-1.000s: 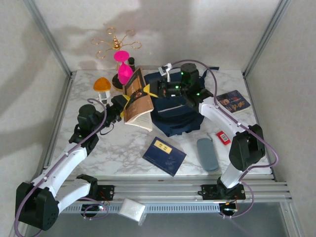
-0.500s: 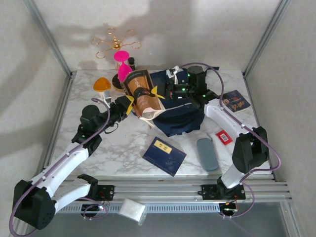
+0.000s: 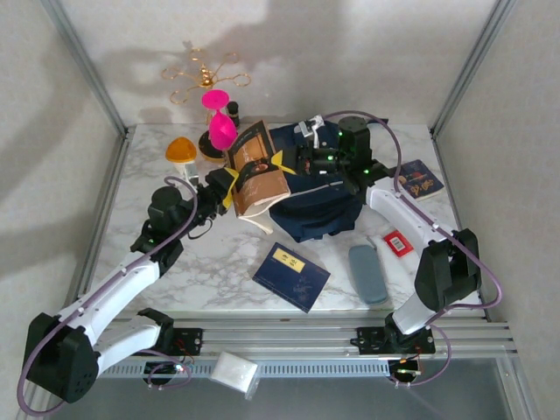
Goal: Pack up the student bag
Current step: Pick up the book from the bottom-left of the table.
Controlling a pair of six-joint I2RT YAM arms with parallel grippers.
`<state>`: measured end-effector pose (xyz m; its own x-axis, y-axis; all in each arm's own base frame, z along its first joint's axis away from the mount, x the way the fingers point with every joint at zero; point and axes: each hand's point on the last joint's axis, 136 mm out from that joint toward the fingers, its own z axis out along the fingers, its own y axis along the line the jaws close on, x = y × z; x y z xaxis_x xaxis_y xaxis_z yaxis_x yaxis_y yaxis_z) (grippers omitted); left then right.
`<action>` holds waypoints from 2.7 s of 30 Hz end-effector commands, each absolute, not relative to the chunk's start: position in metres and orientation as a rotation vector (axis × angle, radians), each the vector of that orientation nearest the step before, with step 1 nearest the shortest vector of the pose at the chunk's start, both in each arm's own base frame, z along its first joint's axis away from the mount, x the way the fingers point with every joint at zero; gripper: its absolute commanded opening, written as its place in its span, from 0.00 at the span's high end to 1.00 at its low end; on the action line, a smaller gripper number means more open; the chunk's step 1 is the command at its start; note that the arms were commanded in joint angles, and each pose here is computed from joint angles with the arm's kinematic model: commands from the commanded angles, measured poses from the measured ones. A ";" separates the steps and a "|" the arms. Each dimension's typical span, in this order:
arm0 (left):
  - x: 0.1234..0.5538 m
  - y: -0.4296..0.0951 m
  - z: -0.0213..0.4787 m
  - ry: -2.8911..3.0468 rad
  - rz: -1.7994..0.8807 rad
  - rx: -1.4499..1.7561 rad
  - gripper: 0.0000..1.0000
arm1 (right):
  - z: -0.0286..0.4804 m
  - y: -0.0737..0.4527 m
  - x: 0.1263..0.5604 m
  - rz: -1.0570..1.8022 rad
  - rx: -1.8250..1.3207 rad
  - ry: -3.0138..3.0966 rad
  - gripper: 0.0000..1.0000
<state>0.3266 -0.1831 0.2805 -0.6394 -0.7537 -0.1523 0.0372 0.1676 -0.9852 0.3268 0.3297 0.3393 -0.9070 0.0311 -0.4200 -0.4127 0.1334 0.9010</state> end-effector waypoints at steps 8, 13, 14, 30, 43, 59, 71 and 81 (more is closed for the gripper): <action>0.327 -0.196 0.293 1.707 -1.684 -0.644 0.01 | 0.428 0.332 0.298 2.009 -0.557 1.807 1.00; 0.330 -0.206 0.293 1.697 -1.753 -0.649 0.01 | 0.442 0.332 0.295 2.044 -0.584 1.759 1.00; 0.328 -0.207 0.302 1.653 -1.798 -0.630 0.01 | 0.440 0.333 0.295 2.049 -0.586 1.761 1.00; 0.316 -0.202 0.371 1.463 -1.836 -0.487 0.41 | 0.352 0.322 0.319 1.975 -0.436 1.991 1.00; 0.325 -0.213 0.369 1.522 -1.792 -0.419 0.99 | 0.325 0.305 0.329 1.745 -0.429 2.105 0.53; 0.335 -0.253 0.374 1.582 -1.815 -0.272 1.00 | 0.363 0.280 0.288 2.006 -0.516 1.906 0.01; 0.349 -0.256 0.333 1.769 -1.603 -0.276 1.00 | 0.312 0.281 0.320 1.806 -0.366 2.093 0.75; 0.363 -0.258 0.309 1.933 -1.261 -0.102 0.56 | 0.312 0.215 0.357 1.537 -0.091 2.102 1.00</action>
<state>0.3611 -0.2609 0.2990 -0.7302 -0.5369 -0.4226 0.2497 0.3660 -0.8965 0.3353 0.2533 0.2960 -0.9246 0.1072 -0.3657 -0.3330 0.2389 0.9121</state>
